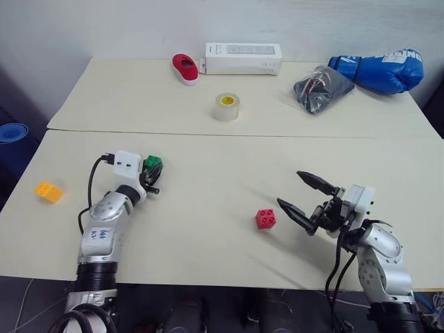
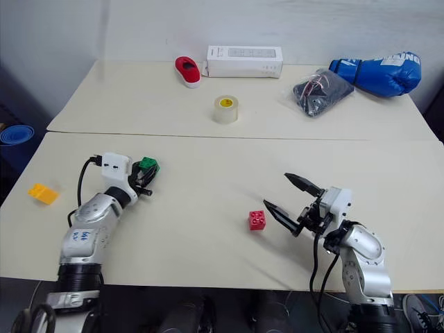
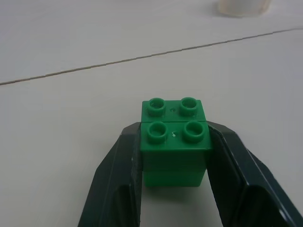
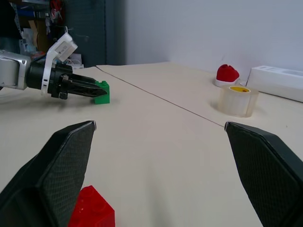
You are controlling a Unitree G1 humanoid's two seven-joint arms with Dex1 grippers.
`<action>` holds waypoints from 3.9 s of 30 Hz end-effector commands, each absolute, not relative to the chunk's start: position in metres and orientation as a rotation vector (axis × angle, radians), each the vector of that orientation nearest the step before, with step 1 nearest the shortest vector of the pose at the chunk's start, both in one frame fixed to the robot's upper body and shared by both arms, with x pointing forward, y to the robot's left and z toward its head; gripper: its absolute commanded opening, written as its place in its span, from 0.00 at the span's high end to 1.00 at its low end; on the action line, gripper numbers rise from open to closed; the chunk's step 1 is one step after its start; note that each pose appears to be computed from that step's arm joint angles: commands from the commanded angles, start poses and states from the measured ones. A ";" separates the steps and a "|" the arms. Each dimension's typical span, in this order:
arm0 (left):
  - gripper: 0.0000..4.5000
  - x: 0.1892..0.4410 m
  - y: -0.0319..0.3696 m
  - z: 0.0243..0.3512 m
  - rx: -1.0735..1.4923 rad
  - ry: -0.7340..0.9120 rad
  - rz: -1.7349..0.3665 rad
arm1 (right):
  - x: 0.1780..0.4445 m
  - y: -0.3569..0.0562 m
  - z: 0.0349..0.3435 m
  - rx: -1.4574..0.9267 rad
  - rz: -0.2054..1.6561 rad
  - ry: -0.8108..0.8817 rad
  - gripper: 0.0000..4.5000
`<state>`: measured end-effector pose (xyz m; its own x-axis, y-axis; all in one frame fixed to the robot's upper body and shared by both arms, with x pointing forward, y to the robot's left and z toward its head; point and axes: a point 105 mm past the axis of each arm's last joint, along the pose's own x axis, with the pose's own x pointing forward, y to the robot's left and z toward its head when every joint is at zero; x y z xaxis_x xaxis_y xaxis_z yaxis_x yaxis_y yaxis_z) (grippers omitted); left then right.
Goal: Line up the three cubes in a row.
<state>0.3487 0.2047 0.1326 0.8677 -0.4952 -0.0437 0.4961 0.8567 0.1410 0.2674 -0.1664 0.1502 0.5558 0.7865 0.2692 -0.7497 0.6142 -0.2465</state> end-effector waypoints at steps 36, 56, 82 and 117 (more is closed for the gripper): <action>0.67 0.303 0.074 0.103 0.481 0.054 -1.554 | 0.213 -0.196 0.142 -0.348 1.005 -0.233 0.00; 0.33 0.299 0.089 0.106 0.415 0.054 -1.538 | 0.223 -0.191 0.141 -0.341 1.041 -0.232 0.00; 0.00 0.138 0.412 0.107 -0.101 -0.148 0.392 | 0.222 -0.127 0.167 -0.223 1.289 -0.428 0.00; 0.14 0.304 0.380 0.114 -0.321 -0.155 1.036 | 0.242 -0.131 0.170 -0.241 1.225 -0.409 0.00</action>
<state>0.3062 0.3726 0.1010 0.5254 0.8481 -0.0682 -0.8162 0.4798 -0.3218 0.2451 -0.1305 0.1601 0.2853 0.9449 0.1605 -0.8755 0.3251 -0.3576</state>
